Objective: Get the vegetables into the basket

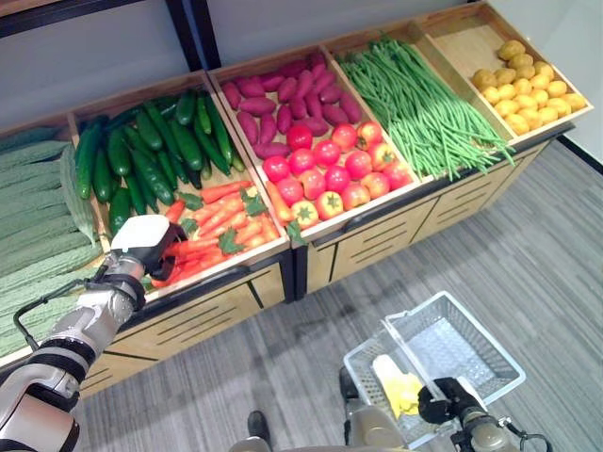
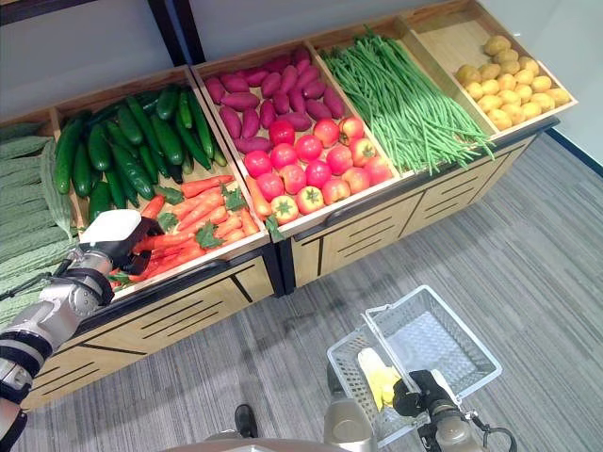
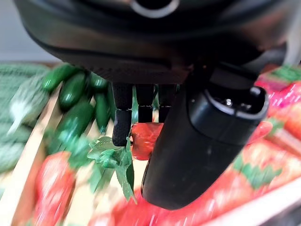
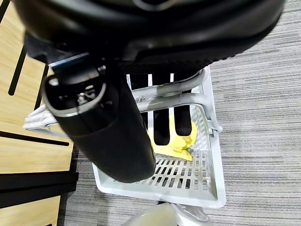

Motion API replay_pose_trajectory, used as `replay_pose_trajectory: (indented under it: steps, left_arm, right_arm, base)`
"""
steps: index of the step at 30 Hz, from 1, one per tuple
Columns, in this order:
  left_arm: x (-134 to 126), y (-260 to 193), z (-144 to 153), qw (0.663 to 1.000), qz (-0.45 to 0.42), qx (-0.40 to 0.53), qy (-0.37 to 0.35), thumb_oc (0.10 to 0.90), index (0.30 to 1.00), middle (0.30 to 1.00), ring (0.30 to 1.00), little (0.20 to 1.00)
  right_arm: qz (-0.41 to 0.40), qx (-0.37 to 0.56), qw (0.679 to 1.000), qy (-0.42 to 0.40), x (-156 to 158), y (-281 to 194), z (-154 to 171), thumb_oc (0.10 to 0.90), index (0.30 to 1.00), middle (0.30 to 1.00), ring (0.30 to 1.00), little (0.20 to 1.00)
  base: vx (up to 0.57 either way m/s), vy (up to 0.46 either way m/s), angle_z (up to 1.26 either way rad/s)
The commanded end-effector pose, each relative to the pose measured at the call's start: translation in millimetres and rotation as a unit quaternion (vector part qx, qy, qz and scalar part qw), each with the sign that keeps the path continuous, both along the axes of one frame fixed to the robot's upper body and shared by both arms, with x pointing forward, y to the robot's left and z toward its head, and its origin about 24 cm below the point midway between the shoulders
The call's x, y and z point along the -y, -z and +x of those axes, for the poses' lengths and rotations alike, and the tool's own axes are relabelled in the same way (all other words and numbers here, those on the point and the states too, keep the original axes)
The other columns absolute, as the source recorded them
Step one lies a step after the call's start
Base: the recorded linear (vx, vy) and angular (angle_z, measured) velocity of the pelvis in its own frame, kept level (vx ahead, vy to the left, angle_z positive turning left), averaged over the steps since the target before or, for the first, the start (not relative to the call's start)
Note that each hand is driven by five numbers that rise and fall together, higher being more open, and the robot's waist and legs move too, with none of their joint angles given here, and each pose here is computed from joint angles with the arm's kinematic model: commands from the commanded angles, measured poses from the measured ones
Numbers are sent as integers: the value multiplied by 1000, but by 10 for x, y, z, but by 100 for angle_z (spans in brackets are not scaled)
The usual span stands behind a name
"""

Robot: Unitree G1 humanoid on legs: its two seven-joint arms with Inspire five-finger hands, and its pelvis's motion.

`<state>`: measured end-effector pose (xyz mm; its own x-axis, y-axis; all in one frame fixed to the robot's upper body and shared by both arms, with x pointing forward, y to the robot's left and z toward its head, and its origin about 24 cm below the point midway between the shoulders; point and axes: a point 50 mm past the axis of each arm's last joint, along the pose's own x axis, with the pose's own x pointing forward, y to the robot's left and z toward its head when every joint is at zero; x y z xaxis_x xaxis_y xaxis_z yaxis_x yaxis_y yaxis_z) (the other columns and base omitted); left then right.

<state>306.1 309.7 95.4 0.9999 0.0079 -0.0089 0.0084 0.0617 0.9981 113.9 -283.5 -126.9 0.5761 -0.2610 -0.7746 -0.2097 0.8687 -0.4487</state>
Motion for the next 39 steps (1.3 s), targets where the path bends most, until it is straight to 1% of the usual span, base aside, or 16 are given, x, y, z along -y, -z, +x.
replay_pose_trajectory:
  steps: [1,5,6,8,10,12,15,17,20,21,23,25,26,28,34,39]
  left_arm:
    - [-186,-826,44,988,41,148,0,400,300,300,300,300]
    - [-116,-881,-22,985,31,169,27,400,300,300,300,300]
    - [-49,-885,-70,982,10,181,47,400,300,300,300,300]
    - [24,-878,-113,979,-24,191,65,400,300,300,300,300]
    - [88,-847,-160,975,-70,196,81,400,300,300,300,300]
    - [192,-832,-247,968,-120,187,117,400,300,300,300,300]
    - [246,-812,-292,965,-136,184,131,400,300,300,300,300]
    - [344,-811,-345,960,-145,180,156,400,300,300,300,300]
    - [422,-813,-399,957,-150,173,177,400,300,300,300,300]
    - [509,-838,-406,956,-136,165,201,400,300,300,300,300]
    - [533,-837,-393,957,-128,159,207,400,300,300,300,300]
    - [674,-885,-362,951,-117,152,242,400,300,300,300,300]
    - [679,-886,-356,951,-116,152,243,400,300,300,300,300]
    - [775,-899,-334,949,-97,141,267,400,300,300,300,300]
    - [818,-981,-284,945,-70,157,277,400,300,300,300,300]
    - [755,-1011,-367,947,-64,160,272,400,300,300,300,300]
  right_arm:
    - [7,31,999,-29,-40,-55,75,400,300,300,300,300]
    - [10,26,999,-25,-56,-31,45,400,300,300,300,300]
    - [14,26,999,-25,-76,-23,35,400,300,300,300,300]
    - [17,23,999,-24,-95,-10,20,400,300,300,300,300]
    - [19,21,999,-23,-98,-4,3,400,300,300,300,300]
    - [21,19,999,-20,-99,4,-19,400,300,300,300,300]
    - [20,19,999,-16,-87,4,-26,400,300,300,300,300]
    - [20,21,1000,-11,-76,1,-30,400,300,300,300,300]
    - [15,17,1000,-5,-49,3,-46,400,300,300,300,300]
    - [15,19,1000,-1,-33,-4,-49,400,300,300,300,300]
    - [15,18,1000,1,-35,2,-61,400,300,300,300,300]
    - [12,14,1000,11,-10,6,-109,400,300,300,300,300]
    - [13,15,1000,11,-10,7,-110,400,300,300,300,300]
    - [9,10,1000,16,9,11,-154,400,300,300,300,300]
    - [1,23,1000,1,13,-30,-88,400,300,300,300,300]
    - [-4,3,1000,-1,-3,18,-137,400,300,300,300,300]
  base:
    - [0,0,0]
    - [2,1,4]
    - [-4,-6,6]
    - [-4,-3,2]
    - [1,1,5]
    - [24,8,5]
    - [22,11,1]
    - [35,42,2]
    - [15,79,-1]
    - [-9,92,-3]
    - [-22,73,-3]
    - [-59,139,-3]
    - [-87,177,0]
    - [-99,167,-2]
    - [-137,114,-39]
    - [-124,88,-79]
